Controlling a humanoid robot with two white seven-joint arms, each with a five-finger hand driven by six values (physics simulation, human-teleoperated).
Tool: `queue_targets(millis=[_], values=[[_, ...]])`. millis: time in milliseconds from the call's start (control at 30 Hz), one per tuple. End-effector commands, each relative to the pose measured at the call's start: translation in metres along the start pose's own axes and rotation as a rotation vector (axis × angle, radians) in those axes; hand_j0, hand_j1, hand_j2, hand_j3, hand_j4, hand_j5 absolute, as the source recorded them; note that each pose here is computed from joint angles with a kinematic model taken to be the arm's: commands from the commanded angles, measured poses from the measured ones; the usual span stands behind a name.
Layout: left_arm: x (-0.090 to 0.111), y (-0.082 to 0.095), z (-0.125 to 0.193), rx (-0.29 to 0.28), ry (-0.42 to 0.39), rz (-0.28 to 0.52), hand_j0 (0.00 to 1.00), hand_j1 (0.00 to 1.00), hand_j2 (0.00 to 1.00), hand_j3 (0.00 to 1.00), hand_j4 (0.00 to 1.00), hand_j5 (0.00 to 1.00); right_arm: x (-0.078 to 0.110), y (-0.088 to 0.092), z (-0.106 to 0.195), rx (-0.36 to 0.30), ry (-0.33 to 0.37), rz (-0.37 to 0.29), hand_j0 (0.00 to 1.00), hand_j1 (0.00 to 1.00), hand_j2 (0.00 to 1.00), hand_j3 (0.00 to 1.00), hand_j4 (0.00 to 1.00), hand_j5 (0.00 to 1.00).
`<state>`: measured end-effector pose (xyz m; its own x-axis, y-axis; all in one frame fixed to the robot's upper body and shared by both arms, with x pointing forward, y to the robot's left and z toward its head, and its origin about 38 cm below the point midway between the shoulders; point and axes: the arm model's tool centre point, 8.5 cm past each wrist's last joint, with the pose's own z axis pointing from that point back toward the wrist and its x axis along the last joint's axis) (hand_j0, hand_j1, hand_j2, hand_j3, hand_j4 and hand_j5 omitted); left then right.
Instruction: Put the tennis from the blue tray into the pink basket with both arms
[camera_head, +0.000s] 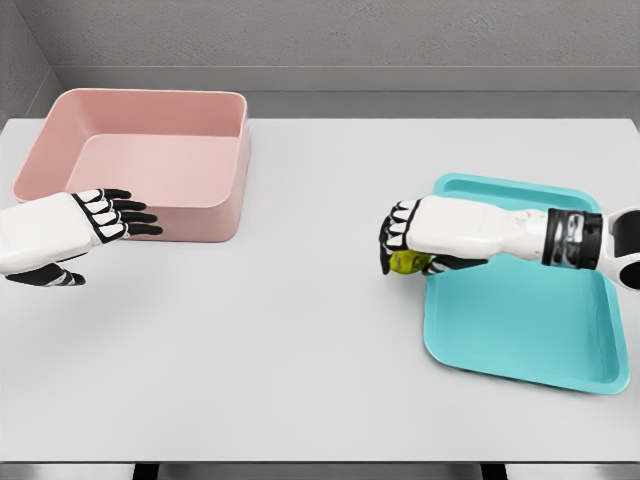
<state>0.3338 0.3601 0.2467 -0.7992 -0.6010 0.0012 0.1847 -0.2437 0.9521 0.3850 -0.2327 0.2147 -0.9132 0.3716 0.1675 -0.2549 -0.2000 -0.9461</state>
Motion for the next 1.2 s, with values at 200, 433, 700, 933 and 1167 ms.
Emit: queue_targets(millis=[200, 433, 700, 933, 1167], values=[[0.000, 0.001, 0.000, 0.005, 0.001, 0.003, 1.00, 1.00, 1.00, 1.00, 1.00, 1.00, 0.008, -0.002, -0.022, -0.014, -0.040, 0.010, 0.48, 0.48, 0.48, 0.48, 0.48, 0.48], [0.000, 0.002, 0.000, 0.007, 0.001, 0.002, 1.00, 1.00, 1.00, 1.00, 1.00, 1.00, 0.017, -0.002, -0.046, -0.008, -0.083, 0.024, 0.48, 0.48, 0.48, 0.48, 0.48, 0.48], [-0.001, 0.002, 0.001, 0.005, 0.002, 0.001, 1.00, 1.00, 1.00, 1.00, 1.00, 1.00, 0.023, -0.004, -0.070, -0.006, -0.116, 0.037, 0.49, 0.49, 0.49, 0.49, 0.49, 0.49], [-0.001, 0.002, 0.001, 0.005, 0.002, 0.001, 1.00, 1.00, 1.00, 1.00, 1.00, 1.00, 0.033, -0.001, -0.096, 0.000, -0.155, 0.040, 0.48, 0.48, 0.48, 0.48, 0.48, 0.48], [-0.001, 0.002, 0.001, 0.003, 0.002, 0.000, 1.00, 1.00, 1.00, 1.00, 1.00, 1.00, 0.040, -0.001, -0.124, 0.031, -0.186, 0.052, 0.48, 0.48, 0.48, 0.48, 0.48, 0.48]])
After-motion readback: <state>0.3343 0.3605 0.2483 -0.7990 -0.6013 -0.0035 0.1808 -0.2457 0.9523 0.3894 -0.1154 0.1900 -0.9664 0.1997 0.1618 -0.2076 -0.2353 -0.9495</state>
